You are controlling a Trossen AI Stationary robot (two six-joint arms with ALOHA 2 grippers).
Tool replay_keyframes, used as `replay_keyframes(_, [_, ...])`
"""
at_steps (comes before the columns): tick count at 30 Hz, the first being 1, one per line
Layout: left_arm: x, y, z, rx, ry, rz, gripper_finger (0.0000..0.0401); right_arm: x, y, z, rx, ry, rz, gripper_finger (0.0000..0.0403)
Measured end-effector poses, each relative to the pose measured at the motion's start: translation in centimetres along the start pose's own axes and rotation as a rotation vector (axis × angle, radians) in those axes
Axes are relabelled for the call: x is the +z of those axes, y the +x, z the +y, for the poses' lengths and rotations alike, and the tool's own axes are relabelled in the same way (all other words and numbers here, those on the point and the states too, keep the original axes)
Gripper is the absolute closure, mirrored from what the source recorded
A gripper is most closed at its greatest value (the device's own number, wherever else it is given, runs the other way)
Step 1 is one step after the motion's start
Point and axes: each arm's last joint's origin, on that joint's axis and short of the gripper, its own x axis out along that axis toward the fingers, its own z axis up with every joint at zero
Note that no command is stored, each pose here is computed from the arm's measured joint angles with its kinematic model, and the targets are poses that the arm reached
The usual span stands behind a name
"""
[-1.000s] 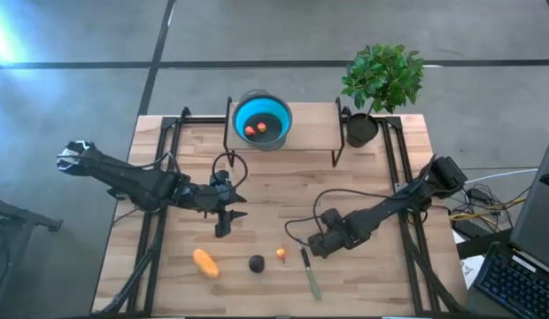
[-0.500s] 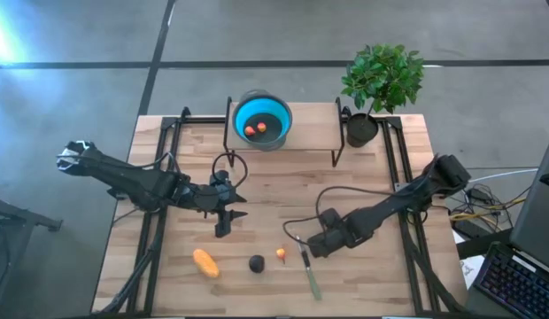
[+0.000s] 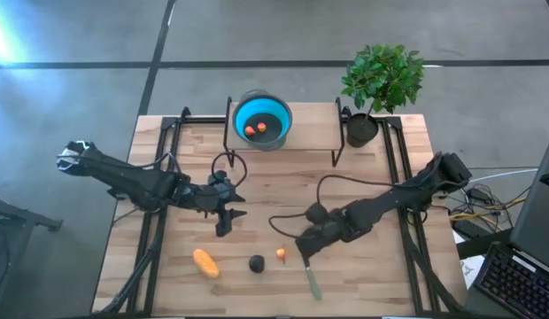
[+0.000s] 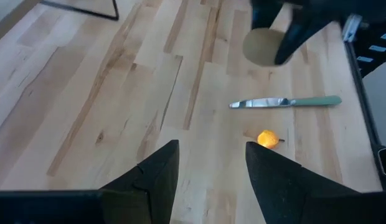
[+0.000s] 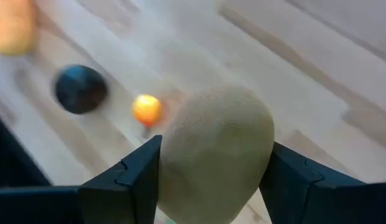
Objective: Pick & Place Fruit
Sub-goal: Put the brown kiwi into the blue strainer bowl
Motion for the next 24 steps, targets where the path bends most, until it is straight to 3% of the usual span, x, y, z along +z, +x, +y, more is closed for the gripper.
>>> replay_keyframes(8, [-0.2, 0.2, 0.9, 0.053, -0.119, 0.045, 0.0211, 3.2, -1.8, 1.8, 0.071, -0.089, -0.077, 0.0194])
replay_keyframes(24, [-0.3, 0.3, 2.1, 0.109, -0.159, 0.080, 0.0211, 9.0, -5.1, 3.4, 0.156, -0.241, -0.214, 0.0196])
